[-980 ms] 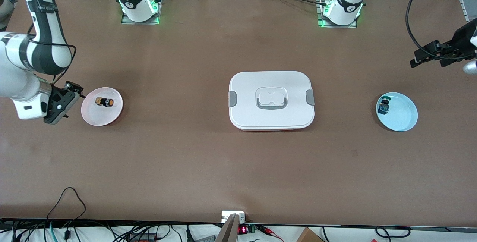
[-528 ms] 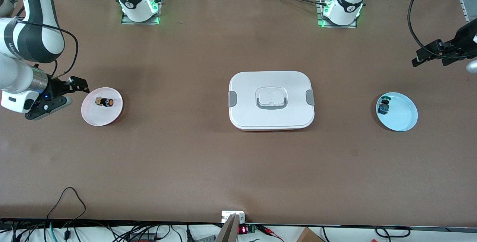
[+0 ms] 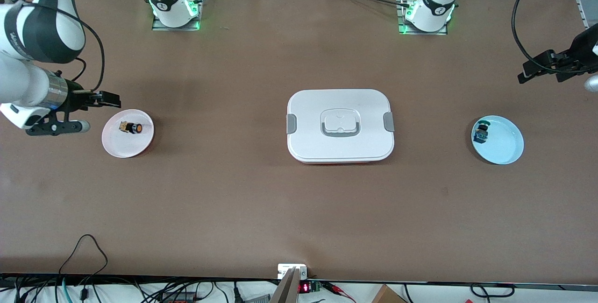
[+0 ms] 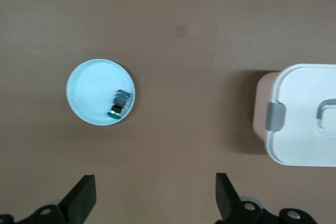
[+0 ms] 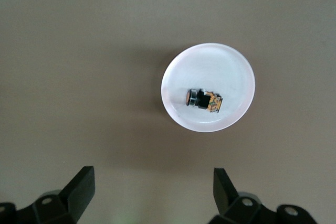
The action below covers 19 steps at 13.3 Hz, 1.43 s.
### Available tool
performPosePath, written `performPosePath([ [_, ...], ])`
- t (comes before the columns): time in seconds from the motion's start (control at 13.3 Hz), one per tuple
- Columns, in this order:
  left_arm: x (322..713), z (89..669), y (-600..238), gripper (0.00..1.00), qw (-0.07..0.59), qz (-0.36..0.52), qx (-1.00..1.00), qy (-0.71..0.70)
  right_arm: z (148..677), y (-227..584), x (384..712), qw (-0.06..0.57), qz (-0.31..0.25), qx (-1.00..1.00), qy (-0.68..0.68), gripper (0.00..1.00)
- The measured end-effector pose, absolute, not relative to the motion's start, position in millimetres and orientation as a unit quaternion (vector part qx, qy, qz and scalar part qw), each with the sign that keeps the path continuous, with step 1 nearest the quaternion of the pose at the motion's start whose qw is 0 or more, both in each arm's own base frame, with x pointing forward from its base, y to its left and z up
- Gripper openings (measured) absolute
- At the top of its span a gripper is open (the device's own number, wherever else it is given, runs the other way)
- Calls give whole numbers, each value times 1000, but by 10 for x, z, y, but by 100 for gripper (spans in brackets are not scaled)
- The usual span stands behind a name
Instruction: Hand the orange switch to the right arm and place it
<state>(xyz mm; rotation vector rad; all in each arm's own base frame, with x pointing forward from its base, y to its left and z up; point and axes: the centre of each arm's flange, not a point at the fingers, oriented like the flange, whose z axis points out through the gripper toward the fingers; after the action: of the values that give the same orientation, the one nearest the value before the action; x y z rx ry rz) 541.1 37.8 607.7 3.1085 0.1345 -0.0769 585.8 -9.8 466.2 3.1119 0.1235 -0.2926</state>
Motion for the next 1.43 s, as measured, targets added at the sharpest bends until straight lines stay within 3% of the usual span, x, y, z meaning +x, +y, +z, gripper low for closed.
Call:
performPosePath([
  [0.3,5417,6077,387,100,-1,-23,999,41,5162,-200,5956,24,-47,998,35,100],
  [0.83,5435,6056,446,100,-1,-20,1000,11,5946,-404,5832,21,-57,998,-2,100],
  [1.43,5448,6027,457,100,-1,-22,1000,7,5686,-493,5785,19,-58,998,-21,100],
])
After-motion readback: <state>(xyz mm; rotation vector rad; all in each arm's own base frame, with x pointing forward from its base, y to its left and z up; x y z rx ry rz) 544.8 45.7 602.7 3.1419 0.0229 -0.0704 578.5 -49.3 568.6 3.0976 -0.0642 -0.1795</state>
